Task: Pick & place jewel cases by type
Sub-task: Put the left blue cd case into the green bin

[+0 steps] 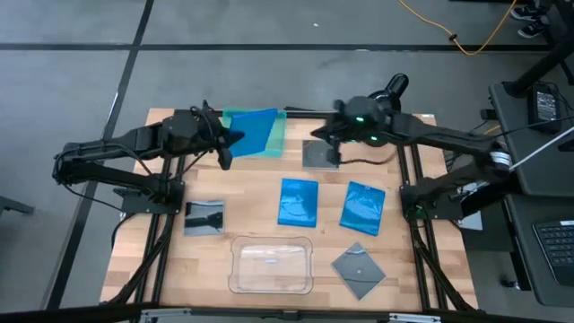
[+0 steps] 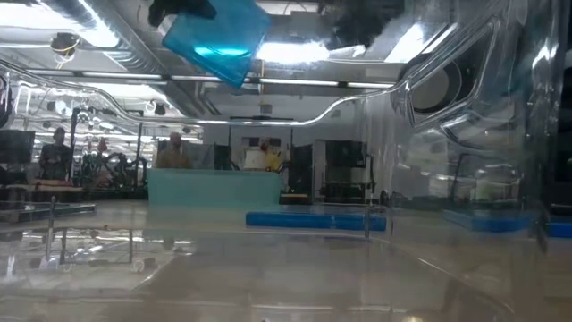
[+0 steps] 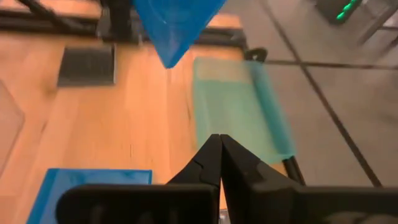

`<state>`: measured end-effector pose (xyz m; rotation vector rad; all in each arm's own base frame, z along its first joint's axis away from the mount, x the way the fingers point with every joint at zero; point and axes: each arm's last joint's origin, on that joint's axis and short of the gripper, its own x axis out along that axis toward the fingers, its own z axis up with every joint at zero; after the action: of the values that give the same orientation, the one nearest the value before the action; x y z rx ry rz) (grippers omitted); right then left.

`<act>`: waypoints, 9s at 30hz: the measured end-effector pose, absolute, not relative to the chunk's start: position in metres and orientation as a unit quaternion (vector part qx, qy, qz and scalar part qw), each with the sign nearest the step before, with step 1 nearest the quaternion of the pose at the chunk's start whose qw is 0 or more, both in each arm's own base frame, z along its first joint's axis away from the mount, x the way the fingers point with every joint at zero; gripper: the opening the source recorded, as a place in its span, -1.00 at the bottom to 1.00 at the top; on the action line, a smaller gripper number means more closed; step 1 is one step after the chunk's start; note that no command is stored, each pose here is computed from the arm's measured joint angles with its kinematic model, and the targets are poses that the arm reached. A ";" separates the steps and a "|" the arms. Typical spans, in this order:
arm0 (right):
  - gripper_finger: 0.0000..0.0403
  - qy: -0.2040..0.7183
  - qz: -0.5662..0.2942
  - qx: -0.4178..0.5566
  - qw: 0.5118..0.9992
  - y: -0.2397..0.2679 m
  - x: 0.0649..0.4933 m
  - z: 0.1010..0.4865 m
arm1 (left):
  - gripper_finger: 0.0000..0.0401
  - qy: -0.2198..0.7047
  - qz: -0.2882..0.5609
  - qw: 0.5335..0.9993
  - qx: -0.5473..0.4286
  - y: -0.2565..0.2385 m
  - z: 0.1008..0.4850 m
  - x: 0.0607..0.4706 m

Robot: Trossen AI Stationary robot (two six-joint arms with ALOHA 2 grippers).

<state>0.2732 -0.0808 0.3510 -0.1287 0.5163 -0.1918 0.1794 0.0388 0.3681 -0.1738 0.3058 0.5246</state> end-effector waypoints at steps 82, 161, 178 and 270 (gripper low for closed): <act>-0.95 0.100 -0.043 -0.095 0.989 -0.057 0.195 0.333 | -0.94 -0.178 0.589 0.717 -0.328 0.034 0.309 0.222; -0.95 0.131 -0.018 -0.090 0.987 -0.063 0.190 0.326 | -0.50 -0.118 0.554 0.761 -0.316 0.117 0.150 0.298; -0.95 0.128 -0.010 -0.081 0.988 -0.073 0.185 0.326 | -0.23 -0.068 0.553 0.787 -0.265 0.111 0.162 0.294; -0.95 0.504 0.020 0.087 0.859 0.010 0.270 0.119 | -0.23 0.249 0.205 0.839 -0.438 0.006 0.231 0.228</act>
<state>0.2701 0.0099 0.1187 0.1825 1.0591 0.0415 0.2277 0.0059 0.2307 -0.9257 0.5270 0.4332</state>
